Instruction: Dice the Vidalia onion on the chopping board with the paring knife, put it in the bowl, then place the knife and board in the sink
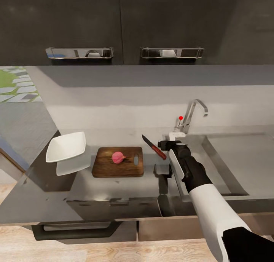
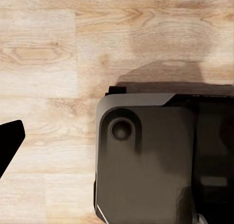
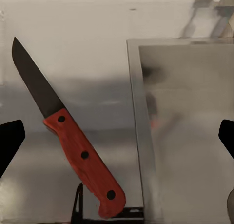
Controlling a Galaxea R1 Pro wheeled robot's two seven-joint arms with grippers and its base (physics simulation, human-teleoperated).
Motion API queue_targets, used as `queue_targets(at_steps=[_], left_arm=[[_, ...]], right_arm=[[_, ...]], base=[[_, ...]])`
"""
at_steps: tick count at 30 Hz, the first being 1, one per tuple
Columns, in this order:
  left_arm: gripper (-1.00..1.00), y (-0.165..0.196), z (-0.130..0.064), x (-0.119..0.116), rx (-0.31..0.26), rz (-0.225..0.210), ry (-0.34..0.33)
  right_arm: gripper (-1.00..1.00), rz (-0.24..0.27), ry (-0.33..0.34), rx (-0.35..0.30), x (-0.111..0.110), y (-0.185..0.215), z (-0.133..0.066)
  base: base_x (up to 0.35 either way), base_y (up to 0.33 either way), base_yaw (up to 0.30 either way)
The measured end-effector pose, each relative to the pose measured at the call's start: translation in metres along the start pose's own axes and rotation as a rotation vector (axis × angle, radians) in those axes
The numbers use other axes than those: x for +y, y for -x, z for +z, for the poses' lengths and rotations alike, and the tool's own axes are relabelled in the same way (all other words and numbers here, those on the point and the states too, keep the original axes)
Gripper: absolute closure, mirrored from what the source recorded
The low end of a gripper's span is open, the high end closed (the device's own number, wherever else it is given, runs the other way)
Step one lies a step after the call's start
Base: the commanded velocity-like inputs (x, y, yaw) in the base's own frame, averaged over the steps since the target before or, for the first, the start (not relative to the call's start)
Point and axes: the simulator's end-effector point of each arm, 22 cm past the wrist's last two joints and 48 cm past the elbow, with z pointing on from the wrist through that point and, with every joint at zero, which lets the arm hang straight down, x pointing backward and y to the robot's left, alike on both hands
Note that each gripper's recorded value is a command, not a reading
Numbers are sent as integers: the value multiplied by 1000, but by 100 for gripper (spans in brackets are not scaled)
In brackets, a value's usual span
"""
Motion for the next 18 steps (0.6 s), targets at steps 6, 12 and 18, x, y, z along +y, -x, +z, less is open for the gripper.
queue_targets(at_steps=[6,12,18], left_arm=[[-100,0,0,0,0,0,0],[-100,1,0,0,-1,0,0],[-100,2,0,0,-4,0,-1]], right_arm=[[-100,-40,13,4,12,-4,0],[-100,-49,18,4,15,-5,0],[-100,-51,20,-4,16,-3,0]], base=[[0,0,0],[0,0,0],[0,0,0]])
